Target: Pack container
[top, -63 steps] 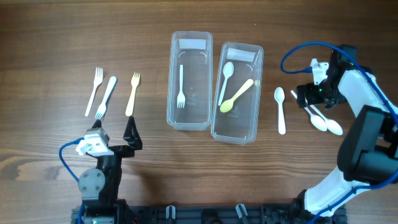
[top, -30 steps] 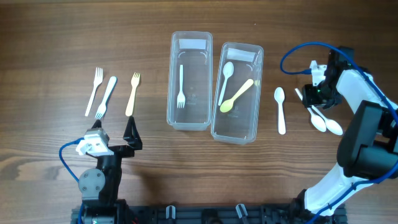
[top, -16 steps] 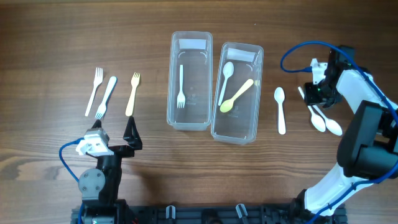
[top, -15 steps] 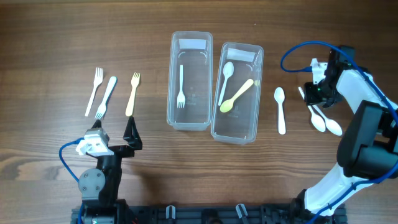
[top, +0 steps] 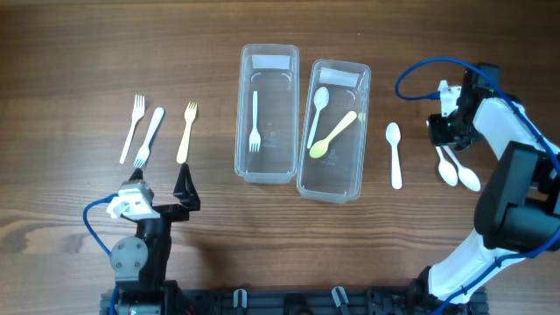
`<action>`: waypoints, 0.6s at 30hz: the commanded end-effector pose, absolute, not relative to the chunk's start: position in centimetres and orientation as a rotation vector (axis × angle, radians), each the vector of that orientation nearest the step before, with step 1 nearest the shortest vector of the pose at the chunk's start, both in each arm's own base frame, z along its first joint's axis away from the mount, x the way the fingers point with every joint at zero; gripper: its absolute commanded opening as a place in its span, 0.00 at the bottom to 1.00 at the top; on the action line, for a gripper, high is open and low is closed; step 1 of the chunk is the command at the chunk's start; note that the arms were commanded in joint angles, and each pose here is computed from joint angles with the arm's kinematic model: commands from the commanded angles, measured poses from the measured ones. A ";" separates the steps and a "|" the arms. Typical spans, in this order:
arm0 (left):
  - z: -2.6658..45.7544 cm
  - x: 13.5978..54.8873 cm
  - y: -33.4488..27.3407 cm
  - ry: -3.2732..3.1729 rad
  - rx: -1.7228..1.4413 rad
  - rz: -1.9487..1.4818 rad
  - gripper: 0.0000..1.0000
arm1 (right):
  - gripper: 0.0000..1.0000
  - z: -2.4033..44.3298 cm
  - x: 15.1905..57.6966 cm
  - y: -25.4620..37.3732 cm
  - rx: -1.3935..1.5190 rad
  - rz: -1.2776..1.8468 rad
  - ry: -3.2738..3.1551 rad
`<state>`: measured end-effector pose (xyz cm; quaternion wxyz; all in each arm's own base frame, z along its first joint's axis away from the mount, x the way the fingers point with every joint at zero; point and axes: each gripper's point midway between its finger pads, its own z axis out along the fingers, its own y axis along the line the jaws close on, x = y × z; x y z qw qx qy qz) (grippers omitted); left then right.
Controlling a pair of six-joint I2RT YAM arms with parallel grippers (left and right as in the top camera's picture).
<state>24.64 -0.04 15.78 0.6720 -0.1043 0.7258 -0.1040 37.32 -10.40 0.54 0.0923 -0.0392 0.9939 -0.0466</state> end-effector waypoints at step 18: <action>15.6 24.6 0.0 1.637 -0.229 -0.227 1.00 | 0.40 0.3 38.3 -8.6 -0.138 0.011 2.909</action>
